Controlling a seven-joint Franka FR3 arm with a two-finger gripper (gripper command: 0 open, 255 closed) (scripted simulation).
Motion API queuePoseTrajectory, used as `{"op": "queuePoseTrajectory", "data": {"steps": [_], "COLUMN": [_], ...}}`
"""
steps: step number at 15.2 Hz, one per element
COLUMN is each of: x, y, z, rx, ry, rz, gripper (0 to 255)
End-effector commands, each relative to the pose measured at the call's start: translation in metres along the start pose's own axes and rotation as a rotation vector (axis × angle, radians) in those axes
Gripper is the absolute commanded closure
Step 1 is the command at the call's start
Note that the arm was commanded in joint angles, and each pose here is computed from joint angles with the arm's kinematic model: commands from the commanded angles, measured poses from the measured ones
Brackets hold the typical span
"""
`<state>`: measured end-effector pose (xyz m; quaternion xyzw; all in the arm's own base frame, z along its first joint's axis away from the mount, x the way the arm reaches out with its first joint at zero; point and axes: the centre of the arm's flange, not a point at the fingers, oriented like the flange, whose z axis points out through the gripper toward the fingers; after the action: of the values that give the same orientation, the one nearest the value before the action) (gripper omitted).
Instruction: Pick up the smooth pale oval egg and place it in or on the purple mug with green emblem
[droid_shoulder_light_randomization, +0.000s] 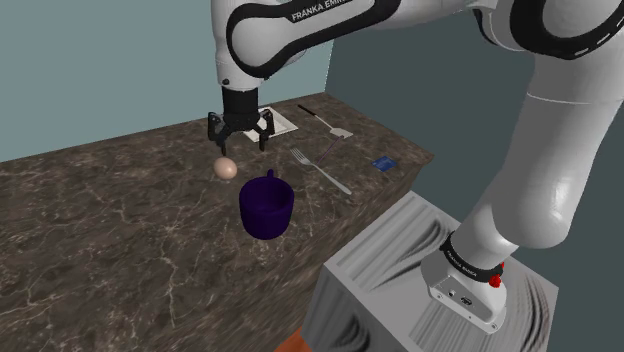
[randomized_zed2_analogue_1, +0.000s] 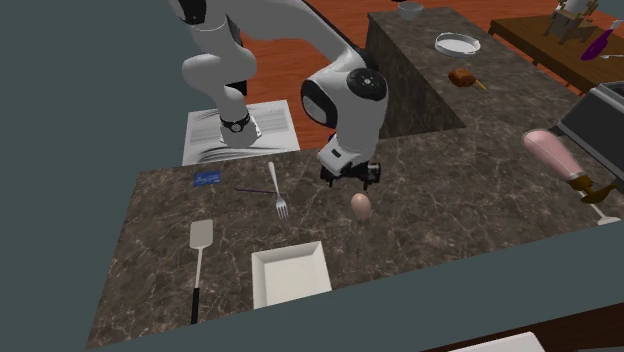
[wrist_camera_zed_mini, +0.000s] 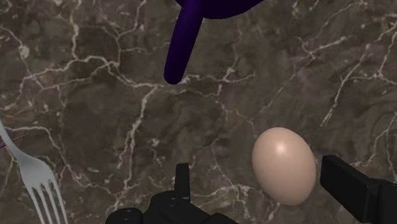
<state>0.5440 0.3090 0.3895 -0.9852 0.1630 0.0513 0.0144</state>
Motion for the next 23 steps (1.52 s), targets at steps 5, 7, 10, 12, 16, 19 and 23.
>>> {"op": "queuePoseTrajectory", "data": {"steps": [5, 7, 10, 12, 16, 19, 23], "x": [0.021, 0.021, 0.021, 0.021, 0.021, 0.021, 0.021], "y": [-0.047, -0.047, -0.047, -0.047, -0.047, -0.047, -0.047], "z": [0.03, 0.041, 0.056, 0.065, 0.065, 0.065, 0.065], "rx": [-0.008, -0.008, -0.008, -0.008, -0.008, -0.008, -0.008], "ry": [-0.007, -0.007, -0.007, -0.007, -0.007, -0.007, -0.007], "rz": [0.018, 0.018, 0.018, 0.018, 0.018, 0.018, 0.018], "gripper": [0, 0, 0, 0, 0, 0, 255]}}
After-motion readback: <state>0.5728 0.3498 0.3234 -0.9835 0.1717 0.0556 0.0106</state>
